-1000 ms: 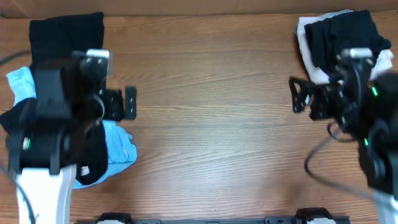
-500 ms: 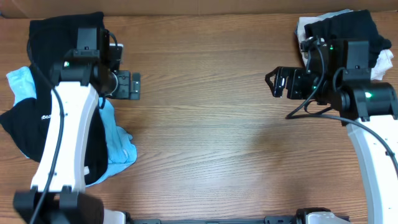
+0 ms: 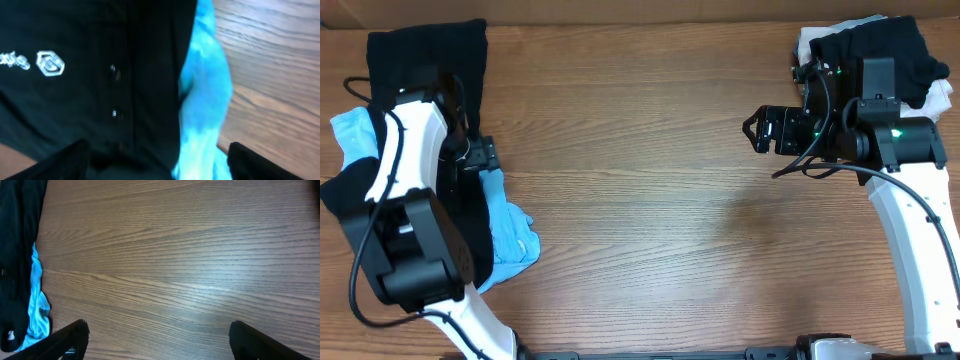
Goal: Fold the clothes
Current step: 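Reach the left gripper to the black shirt on the blue shirt and grasp it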
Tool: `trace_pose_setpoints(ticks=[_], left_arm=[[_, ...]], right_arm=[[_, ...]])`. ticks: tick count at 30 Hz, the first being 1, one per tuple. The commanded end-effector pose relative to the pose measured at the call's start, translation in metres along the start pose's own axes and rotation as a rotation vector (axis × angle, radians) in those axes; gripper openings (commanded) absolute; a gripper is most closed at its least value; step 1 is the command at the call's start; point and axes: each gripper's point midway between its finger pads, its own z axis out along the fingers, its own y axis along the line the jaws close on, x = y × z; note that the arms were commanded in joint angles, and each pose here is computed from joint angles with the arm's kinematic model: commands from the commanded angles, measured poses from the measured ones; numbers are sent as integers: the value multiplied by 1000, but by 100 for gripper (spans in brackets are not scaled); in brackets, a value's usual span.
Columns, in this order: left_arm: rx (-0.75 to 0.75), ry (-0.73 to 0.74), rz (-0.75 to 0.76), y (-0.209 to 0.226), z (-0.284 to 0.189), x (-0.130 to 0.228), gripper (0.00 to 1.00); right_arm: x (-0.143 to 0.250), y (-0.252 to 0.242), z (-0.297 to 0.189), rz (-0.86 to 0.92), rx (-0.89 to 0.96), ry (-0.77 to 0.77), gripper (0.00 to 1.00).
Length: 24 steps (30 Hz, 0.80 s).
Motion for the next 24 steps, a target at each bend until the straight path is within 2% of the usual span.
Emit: trace_pose_setpoints(ticks=[1,4,5,14,18,24], left_arm=[[-11,5,-19,-2,16,-10,80],[-12,17,-17,-4,31,-13,50],[-13,26,-16,-5,36,-13,44],[-55,104,-10,-1,66,-4,33],[-73,101,-9,2,66,-4,23],[-75,105,-8,4,56,-7,19]], right_arm=[[-7,5,-2,-8,-13,-13,91],[-6,4,0,-5,-12,-5,89],[-5,4,1,-3,-12,-1,89],[-4,3,2,0,-10,7,88],[-4,3,2,-1,-11,5,88],[-5,3,2,-2,-11,2,88]])
